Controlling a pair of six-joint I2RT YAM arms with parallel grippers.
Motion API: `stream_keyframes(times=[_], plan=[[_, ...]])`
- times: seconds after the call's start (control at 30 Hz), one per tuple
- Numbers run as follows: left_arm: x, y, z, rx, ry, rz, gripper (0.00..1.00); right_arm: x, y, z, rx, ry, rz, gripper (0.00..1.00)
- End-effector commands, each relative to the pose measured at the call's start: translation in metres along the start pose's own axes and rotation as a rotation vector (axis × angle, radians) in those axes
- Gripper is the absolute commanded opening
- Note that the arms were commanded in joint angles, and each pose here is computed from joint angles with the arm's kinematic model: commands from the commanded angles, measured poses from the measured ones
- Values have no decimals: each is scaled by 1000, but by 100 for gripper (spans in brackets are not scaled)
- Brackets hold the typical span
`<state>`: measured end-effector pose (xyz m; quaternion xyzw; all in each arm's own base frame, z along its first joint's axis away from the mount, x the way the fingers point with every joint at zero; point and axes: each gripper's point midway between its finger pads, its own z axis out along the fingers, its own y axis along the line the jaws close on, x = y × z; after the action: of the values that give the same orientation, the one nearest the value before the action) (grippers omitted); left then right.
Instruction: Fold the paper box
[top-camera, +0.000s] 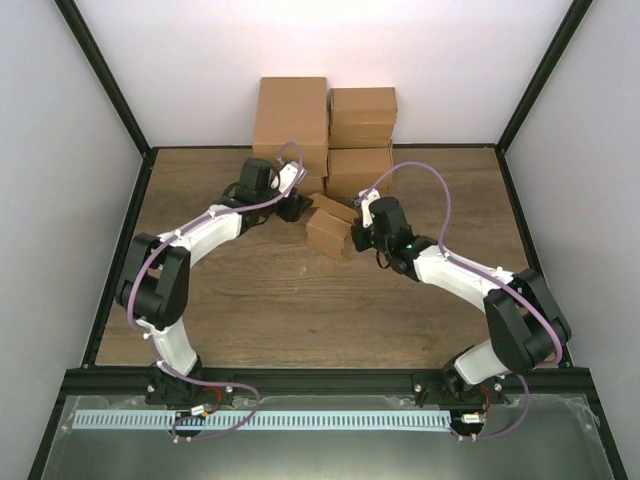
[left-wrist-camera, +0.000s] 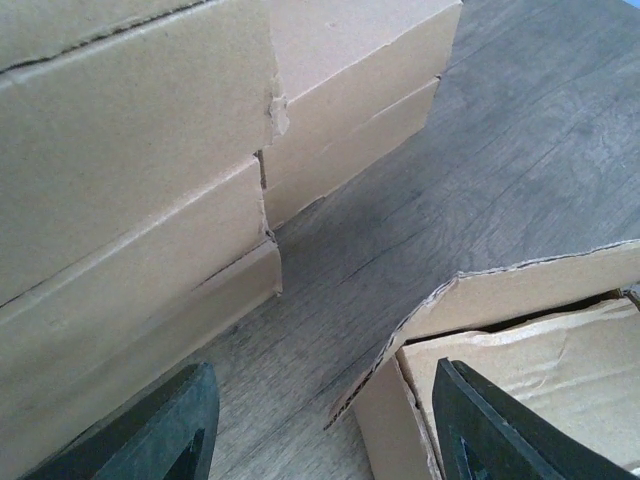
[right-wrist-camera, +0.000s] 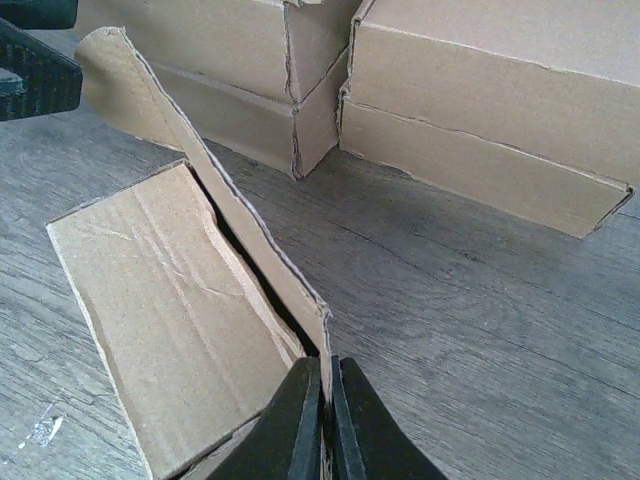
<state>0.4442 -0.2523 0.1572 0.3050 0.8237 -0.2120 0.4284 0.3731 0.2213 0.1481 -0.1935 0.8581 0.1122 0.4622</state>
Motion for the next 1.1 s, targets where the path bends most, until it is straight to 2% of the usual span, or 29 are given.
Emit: stream_keyframes(times=[0.0, 0.2, 0.5, 0.57, 0.67, 0.77, 0.97, 1.07], plan=[[-2, -3, 7, 46, 13, 21, 61, -19, 5, -2, -13, -37, -11, 5], [-5, -4, 11, 66, 15, 16, 60, -20, 7, -1, -17, -36, -14, 5], [-11, -16, 14, 113, 16, 24, 51, -20, 7, 0, -21, -34, -11, 5], [-12, -19, 14, 121, 16, 34, 45, -19, 8, 1, -24, -30, -11, 5], [-9, -21, 17, 116, 40, 39, 29, -19, 8, 1, -24, -29, -8, 5], [-8, -22, 17, 109, 57, 41, 18, -20, 9, 1, -27, -27, -5, 5], [-15, -34, 8, 88, 56, -7, 5, -27, 7, 1, -13, -27, 39, 5], [-16, -40, 4, 69, 64, -85, 4, -29, 8, 2, -10, -18, 92, 4]])
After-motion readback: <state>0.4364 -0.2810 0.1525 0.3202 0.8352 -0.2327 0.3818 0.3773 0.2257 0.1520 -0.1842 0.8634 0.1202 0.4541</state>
